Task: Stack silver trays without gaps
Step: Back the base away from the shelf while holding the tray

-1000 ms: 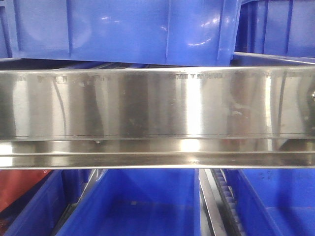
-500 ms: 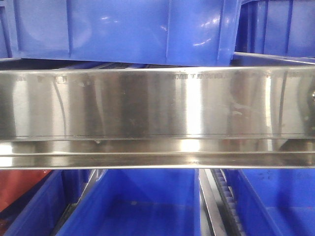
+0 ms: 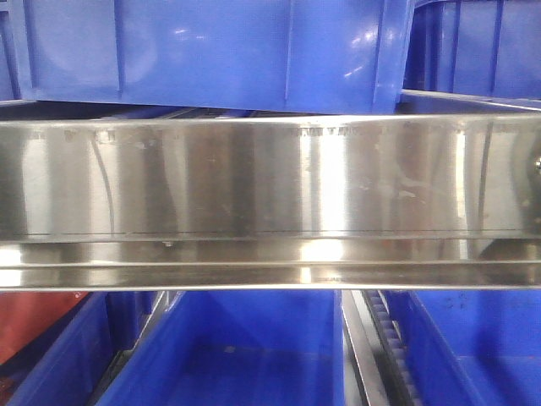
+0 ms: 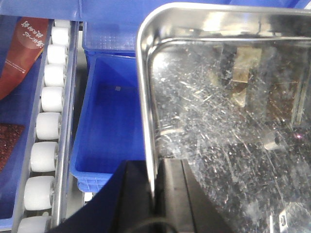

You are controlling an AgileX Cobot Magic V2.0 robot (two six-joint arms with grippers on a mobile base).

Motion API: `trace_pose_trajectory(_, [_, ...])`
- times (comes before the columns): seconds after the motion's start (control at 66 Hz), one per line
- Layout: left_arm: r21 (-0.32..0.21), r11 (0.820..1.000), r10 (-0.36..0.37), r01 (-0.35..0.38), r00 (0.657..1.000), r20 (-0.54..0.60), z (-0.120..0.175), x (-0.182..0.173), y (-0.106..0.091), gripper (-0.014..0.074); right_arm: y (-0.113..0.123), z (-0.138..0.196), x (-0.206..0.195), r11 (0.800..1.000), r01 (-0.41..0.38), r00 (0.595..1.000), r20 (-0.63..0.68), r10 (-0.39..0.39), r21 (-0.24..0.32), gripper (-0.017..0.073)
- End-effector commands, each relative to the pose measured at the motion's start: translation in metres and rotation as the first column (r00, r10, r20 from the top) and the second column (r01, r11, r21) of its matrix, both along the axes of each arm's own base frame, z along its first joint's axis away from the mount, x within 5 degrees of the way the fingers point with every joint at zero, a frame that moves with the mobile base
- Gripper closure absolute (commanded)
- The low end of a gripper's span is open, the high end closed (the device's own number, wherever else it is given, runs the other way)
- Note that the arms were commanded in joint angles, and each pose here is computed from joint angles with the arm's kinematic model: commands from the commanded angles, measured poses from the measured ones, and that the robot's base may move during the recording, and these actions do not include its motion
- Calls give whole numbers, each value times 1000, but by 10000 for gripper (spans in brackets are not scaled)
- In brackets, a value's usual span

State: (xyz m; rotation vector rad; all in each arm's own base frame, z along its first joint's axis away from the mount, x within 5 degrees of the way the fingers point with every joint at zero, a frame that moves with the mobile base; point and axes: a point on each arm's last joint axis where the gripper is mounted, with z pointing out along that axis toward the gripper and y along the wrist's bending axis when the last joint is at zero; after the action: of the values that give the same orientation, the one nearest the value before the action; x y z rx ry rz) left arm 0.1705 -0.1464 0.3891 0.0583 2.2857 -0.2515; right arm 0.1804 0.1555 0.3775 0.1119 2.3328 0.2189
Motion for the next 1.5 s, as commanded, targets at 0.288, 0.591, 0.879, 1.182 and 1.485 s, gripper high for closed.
trace_pose_trajectory(0.288, [-26,999,-30,31,999,24,4,-3,-2,610,1,7,1,999,-29,998,62,28,22,564])
trace_pose_trajectory(0.591, [-18,999,-29,30,999,33,4,-2,-2,610,1,7,1,999,-29,998,62,28,22,564])
trace_pose_trajectory(0.879, [51,999,-20,14,993,116,9,3,3,610,1,7,1,999,-29,998,62,28,22,564])
trace_pose_trajectory(1.182, [164,986,-18,-26,966,257,19,10,10,610,1,7,1,999,-29,998,62,28,22,564])
trace_pose_trajectory(1.485, [205,978,-21,-45,951,309,23,12,13,610,1,8,1,999,-32,998,64,30,24,564])
